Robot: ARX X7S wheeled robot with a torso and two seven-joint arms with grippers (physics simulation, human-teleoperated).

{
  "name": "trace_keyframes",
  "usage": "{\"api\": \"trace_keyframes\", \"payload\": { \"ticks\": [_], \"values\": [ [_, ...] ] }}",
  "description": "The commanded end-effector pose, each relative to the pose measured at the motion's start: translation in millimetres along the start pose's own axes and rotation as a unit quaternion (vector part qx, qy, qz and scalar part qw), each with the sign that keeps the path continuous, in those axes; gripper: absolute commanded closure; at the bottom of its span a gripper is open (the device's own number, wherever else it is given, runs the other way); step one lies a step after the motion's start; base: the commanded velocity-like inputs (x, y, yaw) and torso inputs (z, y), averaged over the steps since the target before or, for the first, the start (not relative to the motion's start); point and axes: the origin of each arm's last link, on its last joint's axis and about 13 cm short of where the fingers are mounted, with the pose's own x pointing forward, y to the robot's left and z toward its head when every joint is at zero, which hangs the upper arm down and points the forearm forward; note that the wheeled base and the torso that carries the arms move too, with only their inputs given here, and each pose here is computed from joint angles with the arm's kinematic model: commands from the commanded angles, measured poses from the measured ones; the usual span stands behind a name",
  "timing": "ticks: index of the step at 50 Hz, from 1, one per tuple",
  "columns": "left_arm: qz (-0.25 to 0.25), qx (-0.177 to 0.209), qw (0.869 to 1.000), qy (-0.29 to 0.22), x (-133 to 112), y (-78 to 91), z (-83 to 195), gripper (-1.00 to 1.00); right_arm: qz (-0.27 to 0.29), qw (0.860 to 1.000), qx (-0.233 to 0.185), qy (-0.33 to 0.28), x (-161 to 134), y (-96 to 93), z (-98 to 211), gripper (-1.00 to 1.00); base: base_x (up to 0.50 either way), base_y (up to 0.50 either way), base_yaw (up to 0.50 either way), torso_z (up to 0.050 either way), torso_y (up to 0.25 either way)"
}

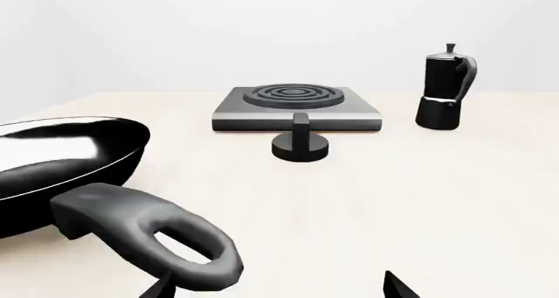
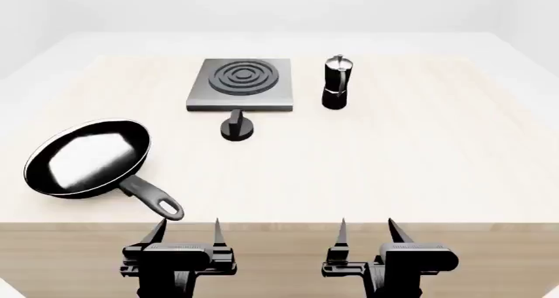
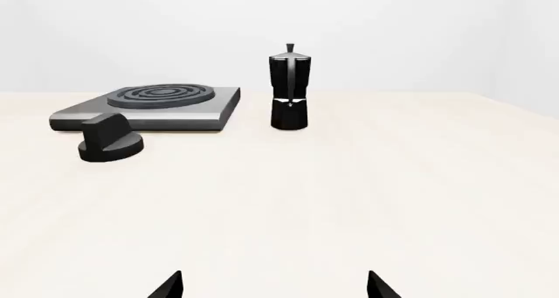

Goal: Turn on the stove and put the moka pot on it.

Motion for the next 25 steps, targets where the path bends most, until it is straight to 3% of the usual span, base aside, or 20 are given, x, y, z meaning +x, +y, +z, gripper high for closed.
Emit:
{"api": "trace_keyframes", "payload": {
  "ticks": [1,16,20,23,24,25],
  "values": [
    [0.0,0.0,1.0,0.0,0,-0.2,-1,-1.0,0.0,1.0,0.0,0.0,0,0.4,0,-1.0,0.0,0.0,0.0,0.0,0.0],
    [0.016,0.009,1.0,-0.025,-1,10.7,18,-1.0,-0.013,1.0,0.003,-0.017,10,-2.9,20,-1.0,0.0,0.0,0.0,0.0,0.0],
    [0.033,0.023,0.997,-0.072,-1,22.9,48,-1.0,-0.023,0.998,0.003,-0.058,24,-6.8,52,-1.0,0.0,0.0,0.0,0.0,0.0],
    [0.033,0.023,0.997,-0.072,-1,22.9,49,-1.0,-0.023,0.998,0.003,-0.058,24,-6.8,52,-1.0,0.0,0.0,0.0,0.0,0.0],
    [0.039,0.035,0.995,-0.083,-1,25.9,57,-1.0,-0.026,0.997,0.005,-0.069,27,-7.8,60,-1.0,0.0,0.0,0.0,0.0,0.0],
    [0.047,0.059,0.989,-0.124,-1,36.0,90,-1.0,-0.03,0.993,0.001,-0.113,36,-11.4,83,-1.0,0.0,0.0,0.0,0.0,0.0]
  ]
}}
